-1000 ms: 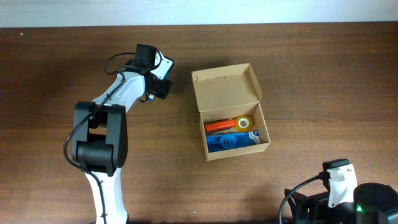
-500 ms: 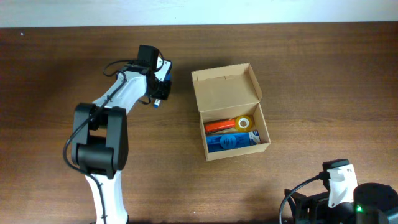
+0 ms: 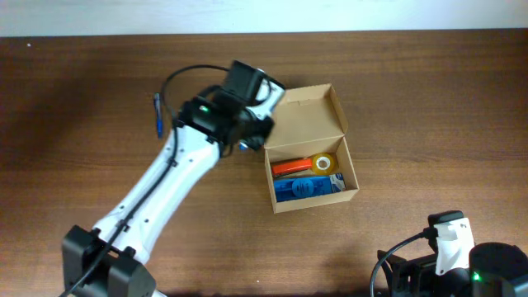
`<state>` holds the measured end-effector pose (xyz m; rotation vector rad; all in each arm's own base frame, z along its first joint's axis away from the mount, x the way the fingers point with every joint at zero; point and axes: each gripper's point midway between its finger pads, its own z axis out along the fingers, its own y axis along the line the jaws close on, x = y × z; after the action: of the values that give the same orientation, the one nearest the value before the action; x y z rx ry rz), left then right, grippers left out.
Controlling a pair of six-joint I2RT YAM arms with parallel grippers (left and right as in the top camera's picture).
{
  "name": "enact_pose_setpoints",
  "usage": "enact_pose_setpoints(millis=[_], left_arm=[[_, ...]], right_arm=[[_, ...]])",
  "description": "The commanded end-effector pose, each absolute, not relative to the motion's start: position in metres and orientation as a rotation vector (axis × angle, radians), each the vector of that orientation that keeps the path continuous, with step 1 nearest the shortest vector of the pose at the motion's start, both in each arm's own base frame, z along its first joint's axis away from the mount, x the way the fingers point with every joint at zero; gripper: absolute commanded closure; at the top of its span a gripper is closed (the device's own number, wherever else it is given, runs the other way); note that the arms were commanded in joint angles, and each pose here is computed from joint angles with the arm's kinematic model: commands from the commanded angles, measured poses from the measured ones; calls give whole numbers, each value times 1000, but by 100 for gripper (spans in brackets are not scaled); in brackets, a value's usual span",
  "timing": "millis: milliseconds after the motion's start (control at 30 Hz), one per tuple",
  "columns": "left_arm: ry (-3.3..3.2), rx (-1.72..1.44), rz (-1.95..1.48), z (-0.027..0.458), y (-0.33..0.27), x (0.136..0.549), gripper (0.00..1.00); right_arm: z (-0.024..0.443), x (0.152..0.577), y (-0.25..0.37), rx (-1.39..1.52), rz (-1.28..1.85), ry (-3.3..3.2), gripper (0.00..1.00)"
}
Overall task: Pack container
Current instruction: 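Grasp the blue marker and lower it into the box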
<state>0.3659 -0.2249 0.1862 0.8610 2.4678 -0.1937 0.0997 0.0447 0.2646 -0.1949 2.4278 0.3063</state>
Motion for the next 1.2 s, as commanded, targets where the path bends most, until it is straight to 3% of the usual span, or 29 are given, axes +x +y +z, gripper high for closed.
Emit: enact_pose_setpoints(millis=[0,133,333,733,967,1033,1167], left_arm=[[2367,1055,-183,197,-247,346,98],[2218,1365,-162,193,-283,316,98],[2198,1564,-161,155,-315,293,98],[2286,1733,-241,99,-328,270,98],[2270,1772,-238,94,-328,270,97],[2270,1772,-238,94,-328,270,67],[2270,1772,-238,94,-328,270,49]], right_arm=[[269,100,43,-200,294,2409,1],[269,100,43,-200,294,2409,1],[269,100,43,-200,294,2409,1],[269,100,43,-200,294,2409,1],[269,100,43,-200,294,2409,1],[269,100,43,-200,294,2409,1],[269,100,43,-200,294,2409,1]])
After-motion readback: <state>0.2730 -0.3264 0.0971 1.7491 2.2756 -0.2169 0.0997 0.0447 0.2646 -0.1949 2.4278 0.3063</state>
